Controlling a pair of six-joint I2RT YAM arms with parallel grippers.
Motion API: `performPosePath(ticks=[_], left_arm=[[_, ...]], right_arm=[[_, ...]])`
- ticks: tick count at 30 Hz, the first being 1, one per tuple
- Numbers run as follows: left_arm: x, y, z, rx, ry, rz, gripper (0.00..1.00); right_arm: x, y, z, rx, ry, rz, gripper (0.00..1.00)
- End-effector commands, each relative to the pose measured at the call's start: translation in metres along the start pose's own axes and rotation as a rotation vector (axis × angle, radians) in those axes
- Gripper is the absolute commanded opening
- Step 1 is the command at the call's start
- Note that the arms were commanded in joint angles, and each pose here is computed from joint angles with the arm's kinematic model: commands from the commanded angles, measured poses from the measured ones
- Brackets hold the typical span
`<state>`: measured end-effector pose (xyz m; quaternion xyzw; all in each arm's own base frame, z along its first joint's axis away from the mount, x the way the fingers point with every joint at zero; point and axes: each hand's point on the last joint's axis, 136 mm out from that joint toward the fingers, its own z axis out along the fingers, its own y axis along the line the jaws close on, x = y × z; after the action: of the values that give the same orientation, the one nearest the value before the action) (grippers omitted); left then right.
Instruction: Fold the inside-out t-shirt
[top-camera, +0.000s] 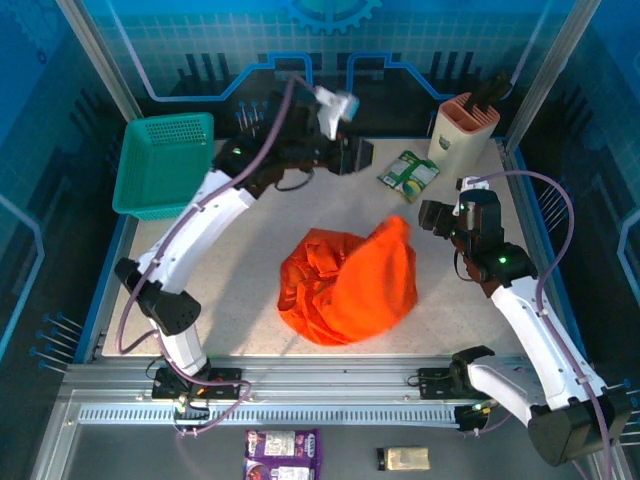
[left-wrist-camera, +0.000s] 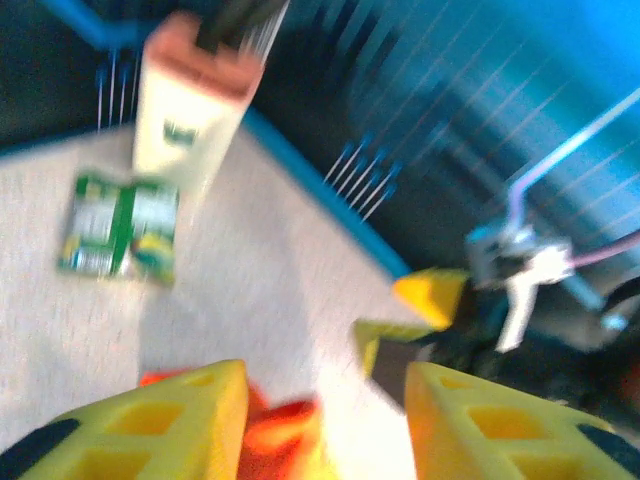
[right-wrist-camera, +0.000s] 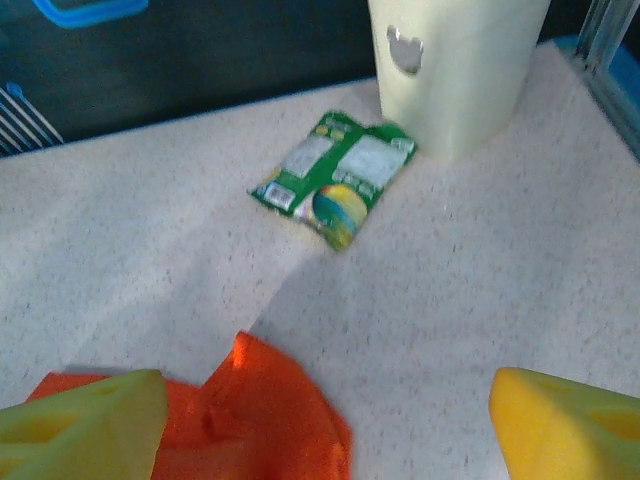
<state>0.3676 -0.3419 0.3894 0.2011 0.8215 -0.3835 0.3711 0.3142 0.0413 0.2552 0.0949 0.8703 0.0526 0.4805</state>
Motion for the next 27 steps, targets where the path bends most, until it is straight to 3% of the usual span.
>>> performPosePath(ticks=[1,7,12,16,21,27], left_arm=[[0.038,0.025,0.004,-0.077,0.070,-0.065,0.50],[0.133,0.122,-0.005,-0.419,0.250,-0.210,0.49],[0.214,0.185,-0.019,-0.562,0.408,-0.366,0.48],[0.251,0.207,-0.013,-0.556,0.482,-0.451,0.51],[0.287,0.236,-0.002,-0.641,0.597,-0.465,0.59],[0.303,0.241,0.023,-0.569,0.631,-0.521,0.61]], right_arm=[[0.024,0.002,0.000,-0.026,0.118,0.029,0.85],[0.073,0.034,0.011,-0.199,0.324,-0.002,0.80],[0.122,0.011,0.022,-0.041,0.514,-0.065,0.80],[0.134,-0.004,0.039,0.018,0.551,-0.085,0.80],[0.137,-0.011,0.073,0.057,0.625,-0.124,0.86],[0.148,-0.021,0.113,0.091,0.710,-0.176,0.87]])
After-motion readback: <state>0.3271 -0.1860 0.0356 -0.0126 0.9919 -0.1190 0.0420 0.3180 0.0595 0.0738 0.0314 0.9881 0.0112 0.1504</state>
